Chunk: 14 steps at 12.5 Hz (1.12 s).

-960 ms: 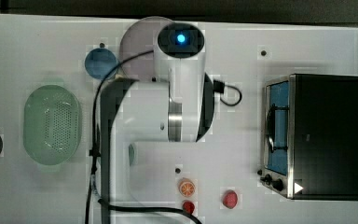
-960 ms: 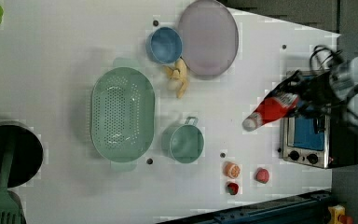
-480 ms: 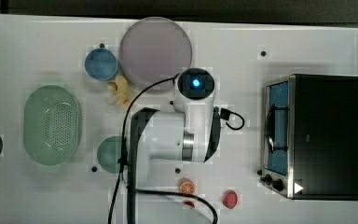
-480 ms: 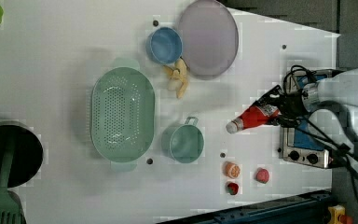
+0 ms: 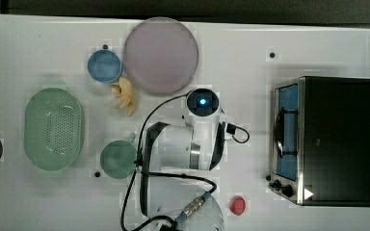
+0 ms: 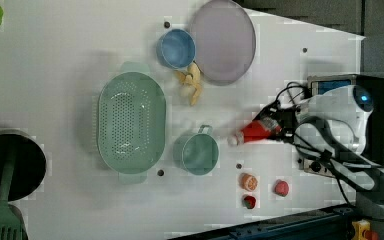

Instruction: Pick Ketchup from oven and place it on table.

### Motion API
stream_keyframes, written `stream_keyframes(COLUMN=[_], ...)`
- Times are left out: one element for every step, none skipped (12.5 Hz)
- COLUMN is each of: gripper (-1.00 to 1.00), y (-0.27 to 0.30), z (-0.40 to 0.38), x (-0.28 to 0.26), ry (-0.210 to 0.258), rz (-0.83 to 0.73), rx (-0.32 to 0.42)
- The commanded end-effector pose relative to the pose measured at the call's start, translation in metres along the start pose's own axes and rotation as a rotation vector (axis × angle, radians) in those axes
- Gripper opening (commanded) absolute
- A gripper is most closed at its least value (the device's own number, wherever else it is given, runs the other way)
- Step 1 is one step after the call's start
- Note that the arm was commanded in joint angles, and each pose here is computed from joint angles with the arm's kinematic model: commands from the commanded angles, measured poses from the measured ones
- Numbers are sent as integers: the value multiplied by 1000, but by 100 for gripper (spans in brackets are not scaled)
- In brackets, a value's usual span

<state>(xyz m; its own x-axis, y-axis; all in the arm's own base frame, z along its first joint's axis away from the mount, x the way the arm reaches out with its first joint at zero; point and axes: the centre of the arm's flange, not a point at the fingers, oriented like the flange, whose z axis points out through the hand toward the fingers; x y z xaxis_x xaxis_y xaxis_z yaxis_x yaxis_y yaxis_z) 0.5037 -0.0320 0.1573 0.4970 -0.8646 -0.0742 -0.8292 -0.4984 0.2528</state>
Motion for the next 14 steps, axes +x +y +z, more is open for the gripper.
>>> stream_keyframes(gripper=[100,100,100,100,100,100,100,100,100,100,100,100,100,100], y=[-21,-21,-20,-20,-18,-14,-8,0,9,18,25,33,42,50], z=[-52,-70,-96,-130,-168,-208,-247,-284,-318,-348,-374,-394,-410,-422], x=[-4,-3,0,3,4,3,1,-2,-5,-8,-10,-11,-13,-15], ry=[38,48,60,71,78,80,73,60,47,37,31,23,18,17], rz=[32,35,38,40,39,34,28,21,13,6,2,-1,-2,-4], rx=[110,141,182,228,270,301,317,319,315,308,296,278,249,215])
